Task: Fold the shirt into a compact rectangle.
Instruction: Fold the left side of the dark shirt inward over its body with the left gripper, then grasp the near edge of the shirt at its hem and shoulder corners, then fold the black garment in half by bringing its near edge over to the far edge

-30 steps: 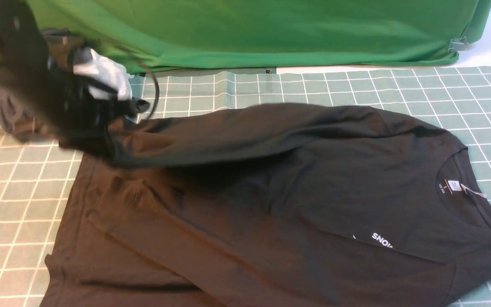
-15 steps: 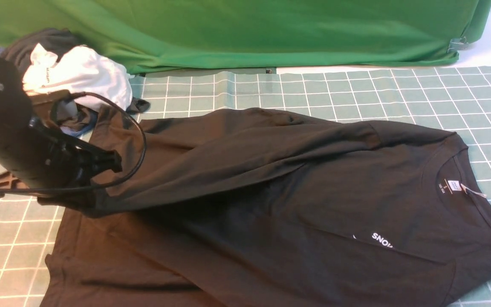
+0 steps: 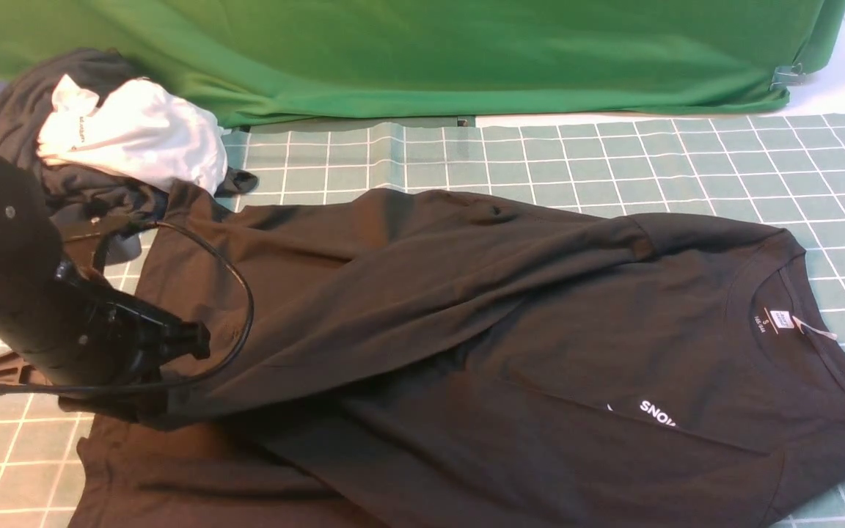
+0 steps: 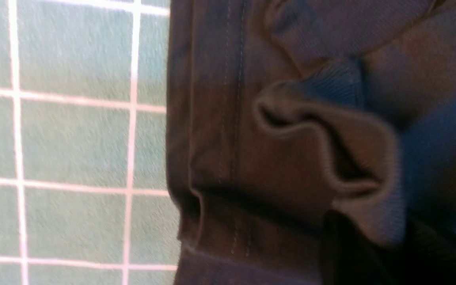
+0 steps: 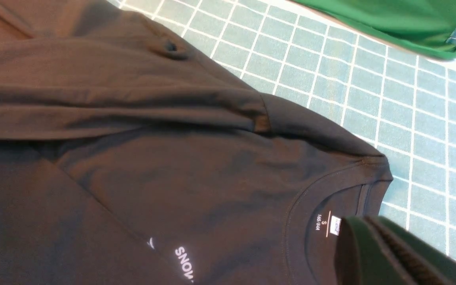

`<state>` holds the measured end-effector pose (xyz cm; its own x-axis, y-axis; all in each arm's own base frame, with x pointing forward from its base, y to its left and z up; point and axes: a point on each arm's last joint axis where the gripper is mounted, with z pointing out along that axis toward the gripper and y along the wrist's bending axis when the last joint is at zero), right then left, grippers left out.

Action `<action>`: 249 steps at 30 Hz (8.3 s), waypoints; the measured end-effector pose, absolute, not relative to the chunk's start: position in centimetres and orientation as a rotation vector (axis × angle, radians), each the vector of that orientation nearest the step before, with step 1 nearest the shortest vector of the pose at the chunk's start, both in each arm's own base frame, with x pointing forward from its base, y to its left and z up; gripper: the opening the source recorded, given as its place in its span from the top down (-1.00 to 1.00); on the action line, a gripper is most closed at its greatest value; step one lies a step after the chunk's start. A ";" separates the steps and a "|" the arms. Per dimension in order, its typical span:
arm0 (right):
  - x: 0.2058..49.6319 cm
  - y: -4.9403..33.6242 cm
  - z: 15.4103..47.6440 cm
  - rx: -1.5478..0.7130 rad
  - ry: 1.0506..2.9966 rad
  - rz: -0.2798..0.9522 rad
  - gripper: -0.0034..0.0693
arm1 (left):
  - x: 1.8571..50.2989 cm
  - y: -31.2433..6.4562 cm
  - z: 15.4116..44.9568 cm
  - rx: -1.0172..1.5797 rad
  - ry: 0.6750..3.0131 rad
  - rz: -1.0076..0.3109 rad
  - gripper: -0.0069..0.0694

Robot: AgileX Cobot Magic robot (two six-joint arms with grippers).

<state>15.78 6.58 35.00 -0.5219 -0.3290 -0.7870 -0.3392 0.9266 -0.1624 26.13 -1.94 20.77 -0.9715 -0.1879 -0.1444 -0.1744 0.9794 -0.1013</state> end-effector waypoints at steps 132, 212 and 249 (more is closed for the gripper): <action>14.4 8.7 20.7 -0.839 3.126 -0.066 0.75 | 11.9 -1.7 22.1 -0.199 3.153 -0.193 0.79; 39.1 2.6 19.7 -0.324 2.557 0.008 0.86 | 24.2 -2.5 22.8 -0.071 2.889 -0.240 0.80; 26.9 3.1 33.8 -0.529 2.569 0.171 0.91 | 27.1 -2.9 25.3 -0.092 2.824 -0.042 0.79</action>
